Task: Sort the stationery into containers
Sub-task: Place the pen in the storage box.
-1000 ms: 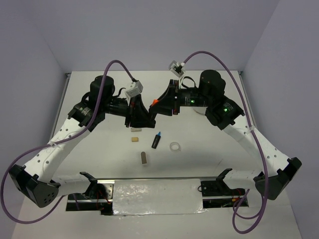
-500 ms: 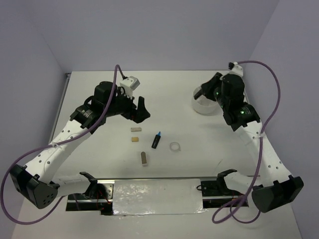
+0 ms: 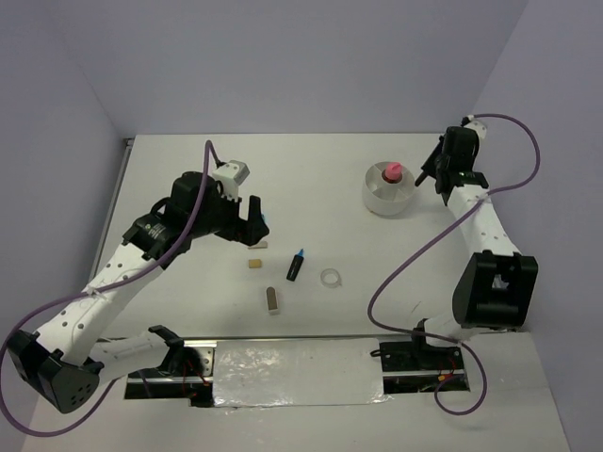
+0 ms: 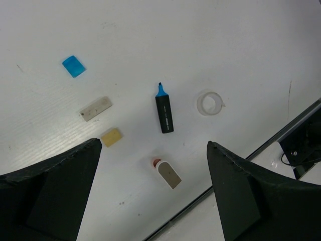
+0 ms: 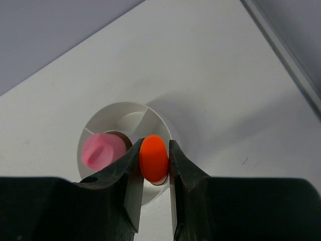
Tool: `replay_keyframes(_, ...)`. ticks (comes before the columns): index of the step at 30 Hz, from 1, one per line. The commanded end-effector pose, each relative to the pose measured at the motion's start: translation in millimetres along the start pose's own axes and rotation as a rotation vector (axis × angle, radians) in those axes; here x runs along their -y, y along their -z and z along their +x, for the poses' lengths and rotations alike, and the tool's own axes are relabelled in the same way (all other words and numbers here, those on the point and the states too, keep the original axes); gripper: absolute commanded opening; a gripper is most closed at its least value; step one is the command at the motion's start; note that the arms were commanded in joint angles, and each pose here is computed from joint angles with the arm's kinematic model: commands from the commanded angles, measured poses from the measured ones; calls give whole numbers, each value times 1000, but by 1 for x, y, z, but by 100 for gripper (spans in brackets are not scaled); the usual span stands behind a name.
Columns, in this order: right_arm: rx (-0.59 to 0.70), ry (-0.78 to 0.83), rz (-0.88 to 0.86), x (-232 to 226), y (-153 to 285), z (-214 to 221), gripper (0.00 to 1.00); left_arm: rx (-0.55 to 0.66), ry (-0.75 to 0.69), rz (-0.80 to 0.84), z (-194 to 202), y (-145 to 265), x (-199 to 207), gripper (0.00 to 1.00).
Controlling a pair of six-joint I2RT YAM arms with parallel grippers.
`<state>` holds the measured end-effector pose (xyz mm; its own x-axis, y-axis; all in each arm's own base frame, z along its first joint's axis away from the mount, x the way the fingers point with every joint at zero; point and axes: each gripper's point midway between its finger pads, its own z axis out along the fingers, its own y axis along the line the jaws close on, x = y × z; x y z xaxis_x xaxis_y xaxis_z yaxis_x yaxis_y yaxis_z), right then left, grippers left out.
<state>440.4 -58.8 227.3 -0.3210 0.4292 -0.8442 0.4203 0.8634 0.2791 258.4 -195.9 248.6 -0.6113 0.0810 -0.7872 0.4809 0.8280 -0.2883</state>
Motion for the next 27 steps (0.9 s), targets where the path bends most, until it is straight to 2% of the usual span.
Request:
replay_keyframes(1,42,36,-112,-23,-15,-18,0,30,5,-9,-6,7,0,99)
replay_keyframes(9,8,51,-173,-29,-40,10,0,42,-16,41,-16,14,12,99)
replay_keyframes(13,-15,61,-176,-28,-49,20,5,31,-12,57,-17,9,14,99)
replay_keyframes(15,-22,61,-168,-26,-51,24,16,28,-4,78,-17,7,18,99)
replay_keyframes(19,-25,62,-172,-24,-50,30,29,27,12,90,-16,3,20,99)
replay_keyframes(20,-25,62,-172,-24,-49,30,37,24,13,92,-14,2,20,99)
replay_keyframes(22,-24,58,-172,-24,-46,29,42,13,18,96,-12,-1,20,99)
replay_keyframes(24,3,44,-183,-27,-37,19,61,11,16,114,-11,-5,23,99)
replay_keyframes(25,18,47,-189,-29,-33,13,62,-1,10,109,-9,-10,25,100)
replay_keyframes(26,32,45,-183,-28,-30,8,99,-9,8,92,-7,-14,25,99)
replay_keyframes(27,37,41,-182,-29,-27,4,100,-22,2,80,-5,-17,25,99)
